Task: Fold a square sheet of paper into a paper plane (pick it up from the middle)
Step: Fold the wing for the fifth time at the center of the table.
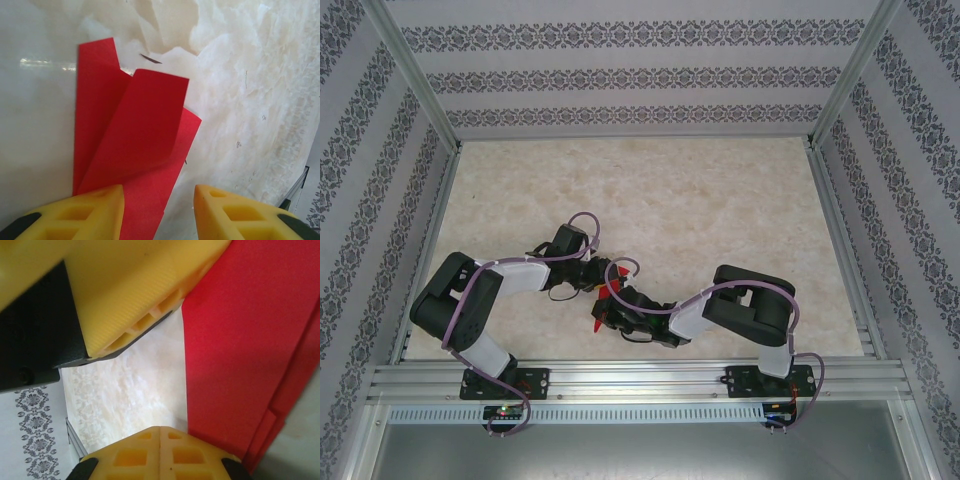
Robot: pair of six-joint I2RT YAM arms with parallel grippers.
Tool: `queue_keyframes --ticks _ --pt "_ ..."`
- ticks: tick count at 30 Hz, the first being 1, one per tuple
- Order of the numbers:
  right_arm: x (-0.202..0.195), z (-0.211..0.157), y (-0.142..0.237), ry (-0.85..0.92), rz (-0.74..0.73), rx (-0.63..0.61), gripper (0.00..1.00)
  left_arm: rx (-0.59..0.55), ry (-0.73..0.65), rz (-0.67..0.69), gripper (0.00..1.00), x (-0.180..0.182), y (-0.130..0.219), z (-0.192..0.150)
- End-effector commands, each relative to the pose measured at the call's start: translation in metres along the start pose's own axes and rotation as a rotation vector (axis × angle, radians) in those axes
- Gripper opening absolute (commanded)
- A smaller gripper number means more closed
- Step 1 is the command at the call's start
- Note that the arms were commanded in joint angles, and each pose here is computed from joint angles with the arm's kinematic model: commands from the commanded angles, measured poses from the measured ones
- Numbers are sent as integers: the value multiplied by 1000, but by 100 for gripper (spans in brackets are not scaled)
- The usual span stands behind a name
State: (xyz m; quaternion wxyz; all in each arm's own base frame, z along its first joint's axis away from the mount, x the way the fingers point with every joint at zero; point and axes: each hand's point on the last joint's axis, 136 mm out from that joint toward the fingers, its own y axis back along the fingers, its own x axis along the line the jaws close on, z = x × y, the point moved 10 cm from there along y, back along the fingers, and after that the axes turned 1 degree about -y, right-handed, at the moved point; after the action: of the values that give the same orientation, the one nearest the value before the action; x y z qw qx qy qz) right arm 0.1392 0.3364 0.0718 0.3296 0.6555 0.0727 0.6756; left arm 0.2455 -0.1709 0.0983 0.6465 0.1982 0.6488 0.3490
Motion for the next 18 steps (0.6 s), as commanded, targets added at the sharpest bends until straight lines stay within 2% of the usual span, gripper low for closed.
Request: queue_keyframes --ticks 1,5,9,18 --pt "-13 -13 5 22 -97 50 3 37 42 100 43 20 -7 -10" --pt "8 -10 16 57 -53 8 4 38 43 101 43 20 -7 -10" --pt "14 -16 11 62 -36 25 4 39 42 101 43 20 -8 -10" --pt "-26 -29 -7 -24 -172 53 3 42 44 96 43 21 -9 -9"
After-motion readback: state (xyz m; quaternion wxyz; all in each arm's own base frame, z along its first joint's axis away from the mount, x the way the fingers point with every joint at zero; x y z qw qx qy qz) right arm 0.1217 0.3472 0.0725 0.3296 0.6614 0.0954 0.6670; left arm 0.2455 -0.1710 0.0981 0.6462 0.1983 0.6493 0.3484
